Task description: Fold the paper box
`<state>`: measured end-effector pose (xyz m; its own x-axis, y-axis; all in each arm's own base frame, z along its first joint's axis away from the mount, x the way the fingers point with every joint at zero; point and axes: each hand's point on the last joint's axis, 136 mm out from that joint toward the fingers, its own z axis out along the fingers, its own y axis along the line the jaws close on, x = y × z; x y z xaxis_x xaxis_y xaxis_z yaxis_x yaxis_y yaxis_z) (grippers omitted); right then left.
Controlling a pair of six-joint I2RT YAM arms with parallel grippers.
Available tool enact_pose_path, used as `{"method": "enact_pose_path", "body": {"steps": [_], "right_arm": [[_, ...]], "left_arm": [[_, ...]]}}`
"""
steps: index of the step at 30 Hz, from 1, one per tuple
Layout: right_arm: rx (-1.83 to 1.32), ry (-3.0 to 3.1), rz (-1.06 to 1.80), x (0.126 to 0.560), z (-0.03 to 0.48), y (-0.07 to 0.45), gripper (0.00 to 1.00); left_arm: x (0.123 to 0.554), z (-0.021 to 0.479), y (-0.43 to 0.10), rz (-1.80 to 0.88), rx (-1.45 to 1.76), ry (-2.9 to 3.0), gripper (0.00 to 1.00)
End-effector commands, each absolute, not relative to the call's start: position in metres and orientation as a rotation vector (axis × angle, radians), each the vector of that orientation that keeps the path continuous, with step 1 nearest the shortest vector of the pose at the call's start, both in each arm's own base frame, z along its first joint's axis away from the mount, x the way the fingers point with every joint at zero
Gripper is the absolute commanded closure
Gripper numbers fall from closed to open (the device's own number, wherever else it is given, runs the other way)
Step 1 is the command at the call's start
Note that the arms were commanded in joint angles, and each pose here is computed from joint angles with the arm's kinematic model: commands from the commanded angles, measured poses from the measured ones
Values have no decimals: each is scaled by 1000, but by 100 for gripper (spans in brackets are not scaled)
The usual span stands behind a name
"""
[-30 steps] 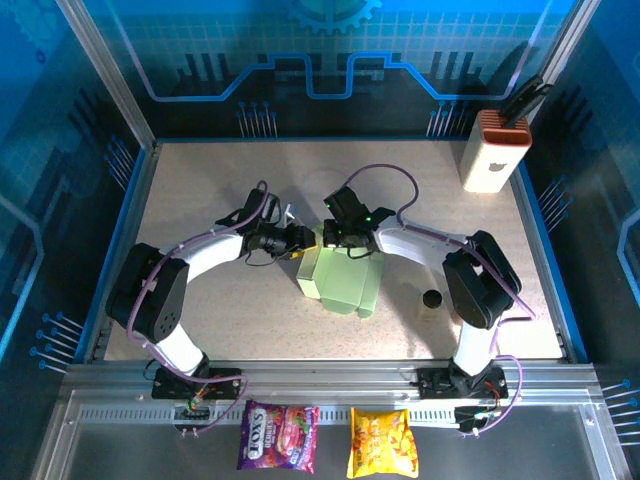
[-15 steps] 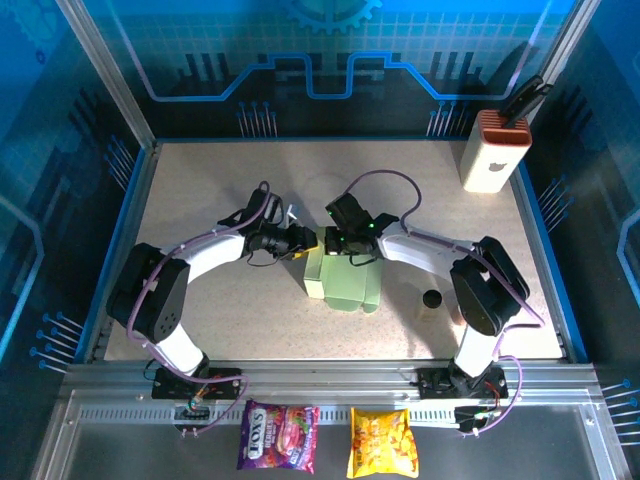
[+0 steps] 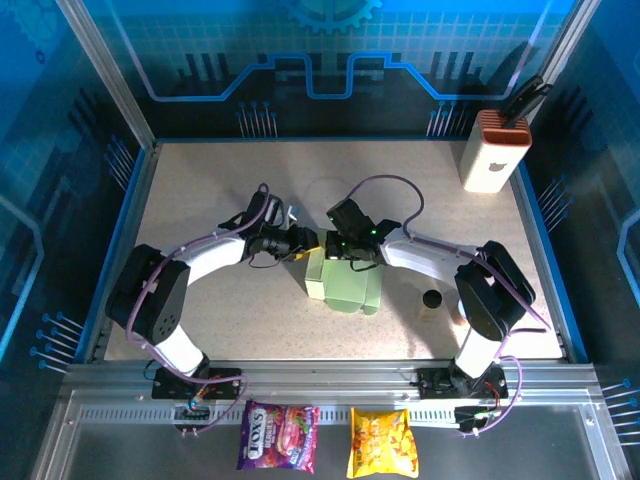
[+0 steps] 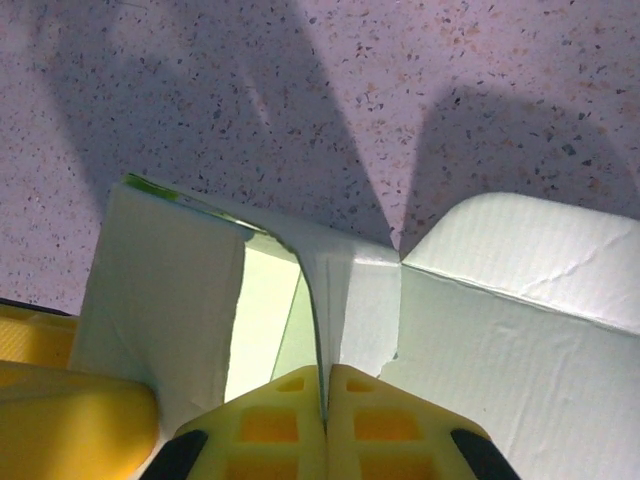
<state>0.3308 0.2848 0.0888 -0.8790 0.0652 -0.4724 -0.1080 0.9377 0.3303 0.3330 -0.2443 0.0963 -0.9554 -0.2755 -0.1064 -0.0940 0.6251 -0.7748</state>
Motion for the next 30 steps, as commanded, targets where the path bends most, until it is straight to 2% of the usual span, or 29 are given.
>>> {"method": "enact_pose_path", "body": {"steps": [1, 9, 16, 30], "right_arm": [[-74, 2631, 466, 316, 77, 289, 95], [-108, 2647, 381, 314, 61, 281, 95], [-116, 2641, 392, 316, 63, 284, 95], [-152, 2615, 447, 316, 77, 292, 92]], "left_arm": [[328, 91, -236, -1177, -369, 2638, 62], [340, 118, -225, -1095, -340, 2570, 56], [355, 119, -231, -1079, -294, 2585, 52], [371, 96, -241, -1066, -267, 2654, 60]]}}
